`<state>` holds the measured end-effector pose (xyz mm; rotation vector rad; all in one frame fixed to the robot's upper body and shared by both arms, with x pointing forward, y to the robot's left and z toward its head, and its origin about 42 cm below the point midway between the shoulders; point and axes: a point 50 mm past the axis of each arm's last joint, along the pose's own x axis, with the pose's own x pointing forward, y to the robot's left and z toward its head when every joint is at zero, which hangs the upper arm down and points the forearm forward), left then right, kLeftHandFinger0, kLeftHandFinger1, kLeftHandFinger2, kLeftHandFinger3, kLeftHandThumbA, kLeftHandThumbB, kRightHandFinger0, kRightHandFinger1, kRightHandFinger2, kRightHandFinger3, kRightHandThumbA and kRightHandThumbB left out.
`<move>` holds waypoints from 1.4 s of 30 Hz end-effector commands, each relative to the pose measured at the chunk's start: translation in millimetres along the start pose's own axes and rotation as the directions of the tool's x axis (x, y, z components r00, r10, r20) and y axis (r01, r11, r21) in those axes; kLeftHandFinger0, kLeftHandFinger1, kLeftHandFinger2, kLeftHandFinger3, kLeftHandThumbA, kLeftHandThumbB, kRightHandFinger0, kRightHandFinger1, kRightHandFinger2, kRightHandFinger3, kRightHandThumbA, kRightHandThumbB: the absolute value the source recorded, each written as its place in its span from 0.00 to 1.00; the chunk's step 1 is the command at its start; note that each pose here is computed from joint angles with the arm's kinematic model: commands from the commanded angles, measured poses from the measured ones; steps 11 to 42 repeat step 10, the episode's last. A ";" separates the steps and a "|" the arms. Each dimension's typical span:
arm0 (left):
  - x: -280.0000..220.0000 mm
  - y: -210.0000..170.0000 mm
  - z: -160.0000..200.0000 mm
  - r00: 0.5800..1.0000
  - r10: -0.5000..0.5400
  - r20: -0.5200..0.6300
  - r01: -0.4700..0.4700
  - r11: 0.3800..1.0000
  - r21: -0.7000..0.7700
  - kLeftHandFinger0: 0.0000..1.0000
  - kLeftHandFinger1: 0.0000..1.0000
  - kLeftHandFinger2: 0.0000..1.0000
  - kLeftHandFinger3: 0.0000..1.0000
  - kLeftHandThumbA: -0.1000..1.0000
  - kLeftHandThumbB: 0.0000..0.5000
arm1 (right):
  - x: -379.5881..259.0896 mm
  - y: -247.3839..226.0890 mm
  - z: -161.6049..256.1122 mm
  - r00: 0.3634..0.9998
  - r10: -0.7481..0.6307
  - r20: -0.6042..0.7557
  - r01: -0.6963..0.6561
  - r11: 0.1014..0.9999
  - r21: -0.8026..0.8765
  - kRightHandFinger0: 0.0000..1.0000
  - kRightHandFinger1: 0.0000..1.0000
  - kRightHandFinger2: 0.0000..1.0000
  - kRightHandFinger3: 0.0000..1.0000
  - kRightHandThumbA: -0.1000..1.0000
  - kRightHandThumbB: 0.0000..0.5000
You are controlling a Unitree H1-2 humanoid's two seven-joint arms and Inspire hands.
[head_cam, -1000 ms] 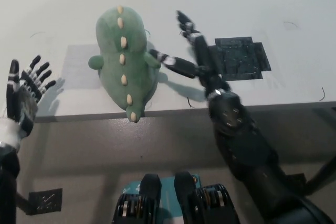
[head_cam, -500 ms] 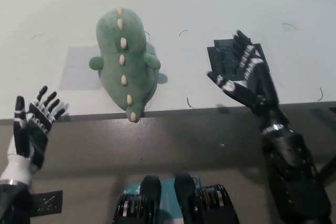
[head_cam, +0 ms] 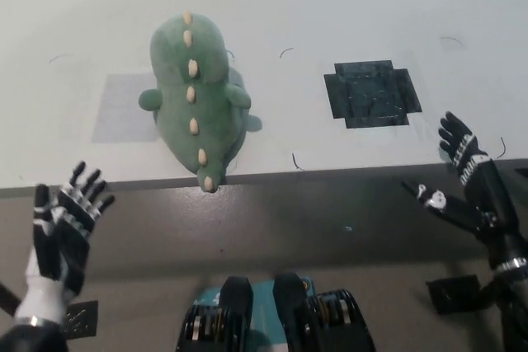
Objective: Use both hands to pick up a dinasour on the right side and move it to the left side
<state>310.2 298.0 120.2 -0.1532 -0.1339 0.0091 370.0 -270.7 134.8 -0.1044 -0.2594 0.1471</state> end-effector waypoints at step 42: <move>-28.7 -17.8 -14.1 0.997 -0.038 0.073 0.029 0.993 0.118 1.00 1.00 1.00 1.00 1.00 0.80 | -36.0 -16.7 13.2 0.993 0.029 0.112 -0.022 0.998 -0.060 1.00 1.00 1.00 1.00 1.00 0.55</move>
